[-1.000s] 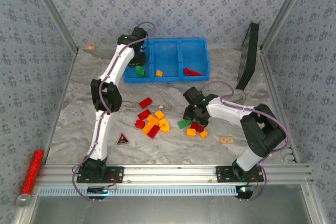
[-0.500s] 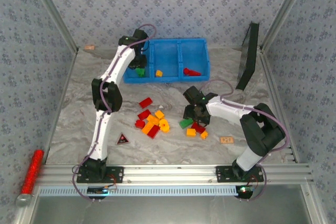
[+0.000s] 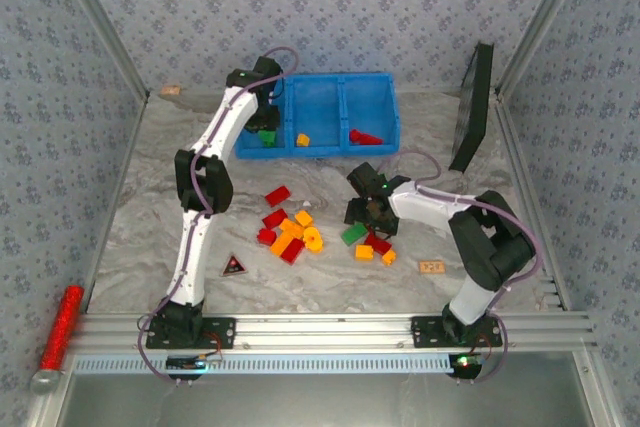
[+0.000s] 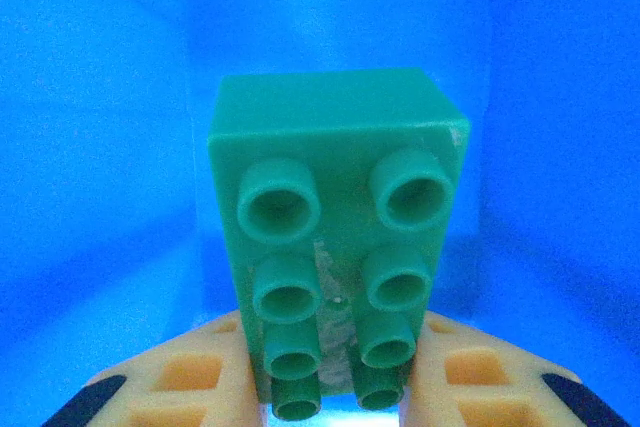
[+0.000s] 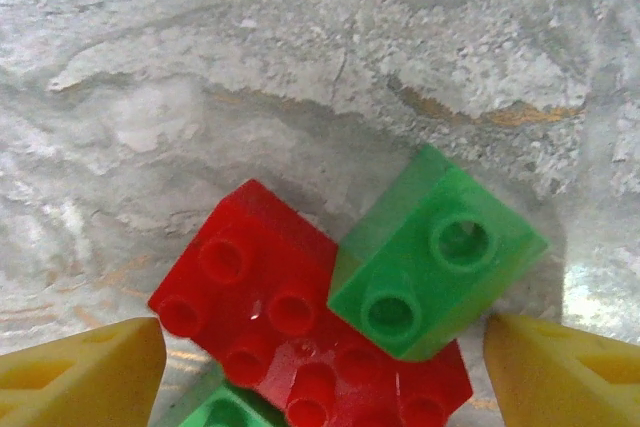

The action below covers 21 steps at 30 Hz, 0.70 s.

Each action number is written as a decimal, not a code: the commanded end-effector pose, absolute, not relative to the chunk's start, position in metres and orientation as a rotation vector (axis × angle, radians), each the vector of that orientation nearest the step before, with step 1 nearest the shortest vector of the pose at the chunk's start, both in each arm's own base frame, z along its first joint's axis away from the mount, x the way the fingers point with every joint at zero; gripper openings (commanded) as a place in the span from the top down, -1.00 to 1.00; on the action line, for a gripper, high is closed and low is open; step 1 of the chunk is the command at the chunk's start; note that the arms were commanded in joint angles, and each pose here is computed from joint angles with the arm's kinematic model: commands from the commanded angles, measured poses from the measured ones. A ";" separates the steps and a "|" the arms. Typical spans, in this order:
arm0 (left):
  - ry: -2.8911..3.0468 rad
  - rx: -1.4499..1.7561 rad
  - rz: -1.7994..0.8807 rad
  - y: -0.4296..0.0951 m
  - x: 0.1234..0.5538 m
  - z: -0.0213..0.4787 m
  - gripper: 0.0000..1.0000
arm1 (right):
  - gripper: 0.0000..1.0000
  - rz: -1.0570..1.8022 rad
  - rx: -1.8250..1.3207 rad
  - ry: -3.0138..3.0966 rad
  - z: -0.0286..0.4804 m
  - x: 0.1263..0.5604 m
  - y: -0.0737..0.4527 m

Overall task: Sort the legos into containers by color
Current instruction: Pick up the lego from the center of the table.

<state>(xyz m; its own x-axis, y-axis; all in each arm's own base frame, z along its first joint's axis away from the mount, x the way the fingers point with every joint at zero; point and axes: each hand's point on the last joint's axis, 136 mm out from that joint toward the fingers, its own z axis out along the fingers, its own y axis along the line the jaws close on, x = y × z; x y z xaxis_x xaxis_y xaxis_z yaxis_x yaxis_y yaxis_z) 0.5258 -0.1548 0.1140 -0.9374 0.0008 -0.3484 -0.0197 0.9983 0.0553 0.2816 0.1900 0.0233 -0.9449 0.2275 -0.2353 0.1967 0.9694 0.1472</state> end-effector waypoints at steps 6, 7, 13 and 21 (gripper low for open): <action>2.822 0.000 0.109 -0.149 0.523 0.097 0.58 | -0.47 0.191 0.356 2.894 0.010 0.288 0.198; 2.827 -0.001 0.111 -0.148 0.522 0.096 0.53 | -0.41 0.184 0.354 2.900 0.008 0.287 0.198; 2.841 -0.008 0.116 -0.144 0.520 0.093 0.44 | -0.04 0.159 0.320 2.918 0.003 0.286 0.198; 2.840 0.006 0.080 -0.147 0.517 0.101 0.37 | 0.30 0.116 0.241 2.930 0.008 0.285 0.195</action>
